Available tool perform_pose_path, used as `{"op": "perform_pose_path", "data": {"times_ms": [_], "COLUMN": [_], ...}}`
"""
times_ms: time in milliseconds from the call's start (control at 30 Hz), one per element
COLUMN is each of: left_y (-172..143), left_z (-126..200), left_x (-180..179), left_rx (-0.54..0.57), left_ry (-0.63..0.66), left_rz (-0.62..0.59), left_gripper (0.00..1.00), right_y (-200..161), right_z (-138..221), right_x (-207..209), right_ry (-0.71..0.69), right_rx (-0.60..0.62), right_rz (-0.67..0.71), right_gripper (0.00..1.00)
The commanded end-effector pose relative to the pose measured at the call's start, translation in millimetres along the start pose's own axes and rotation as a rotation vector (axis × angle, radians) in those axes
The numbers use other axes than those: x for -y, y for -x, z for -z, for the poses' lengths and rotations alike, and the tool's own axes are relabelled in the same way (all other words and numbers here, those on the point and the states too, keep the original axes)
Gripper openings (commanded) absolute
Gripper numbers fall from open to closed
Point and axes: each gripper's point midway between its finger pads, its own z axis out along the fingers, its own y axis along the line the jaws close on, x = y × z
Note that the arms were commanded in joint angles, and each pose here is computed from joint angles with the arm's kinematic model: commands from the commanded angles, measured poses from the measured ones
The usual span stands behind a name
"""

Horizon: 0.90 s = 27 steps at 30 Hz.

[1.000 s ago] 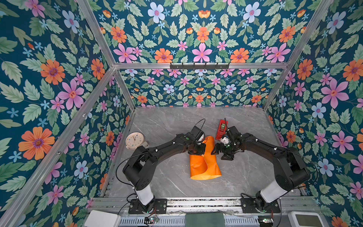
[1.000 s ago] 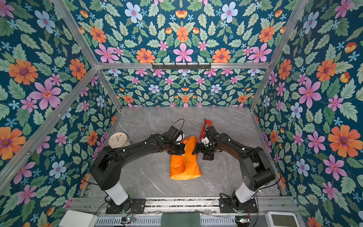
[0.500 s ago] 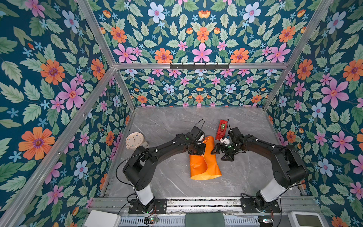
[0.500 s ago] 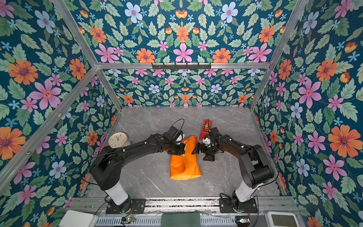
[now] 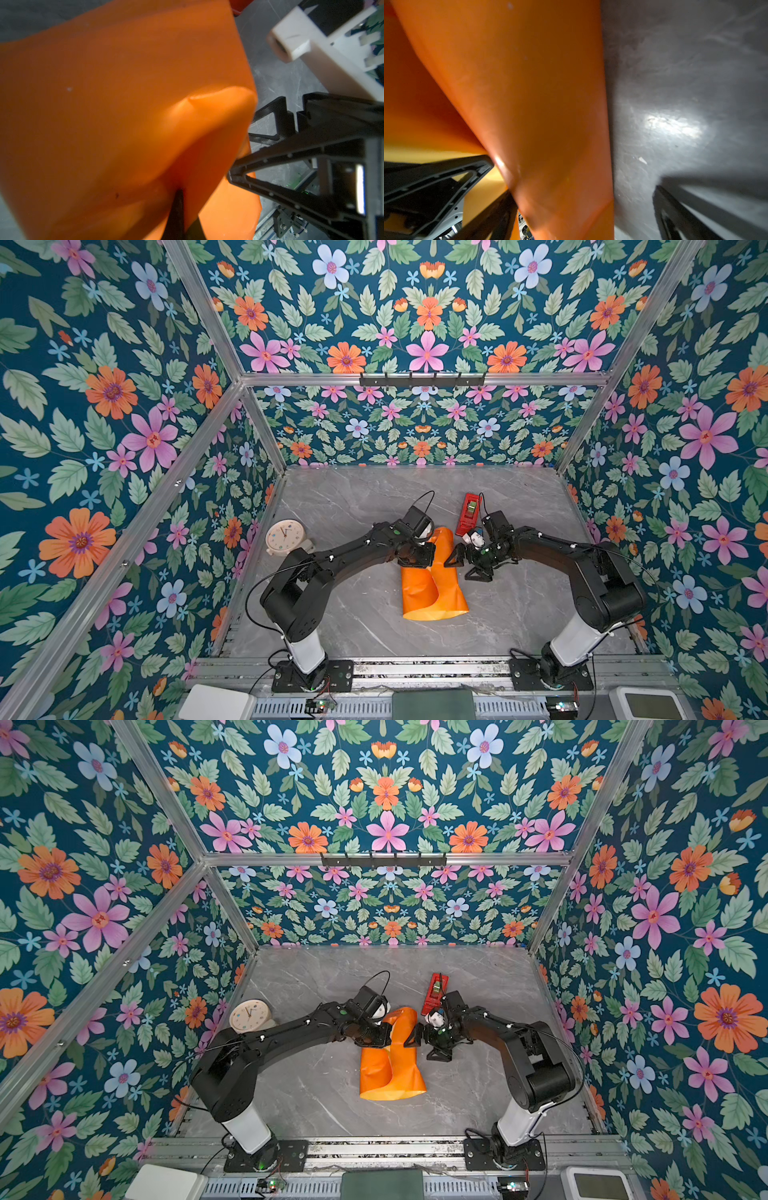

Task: Wrap a gift box in wrapping paper
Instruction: Second fold the wrapping paper around the gift box.

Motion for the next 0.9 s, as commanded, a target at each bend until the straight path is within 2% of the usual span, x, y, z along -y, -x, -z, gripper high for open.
{"op": "perform_pose_path", "data": {"times_ms": [0, 467, 867], "left_y": [4, 27, 21], "left_z": [4, 18, 8], "left_x": [-3, 41, 46], "left_rx": [0.002, 0.04, -0.009], "left_ry": [0.031, -0.135, -0.156], "left_rz": [0.001, 0.009, -0.014], "left_gripper": [0.0, 0.0, 0.0], "right_y": [-5, -6, -5], "right_z": [-1, 0, 0], "right_x": [37, 46, 47], "right_ry": [-0.183, -0.228, -0.228], "right_rx": [0.009, 0.012, 0.016], "right_rz": [-0.047, -0.065, -0.075], "right_gripper": [0.99, 0.97, 0.96]}}
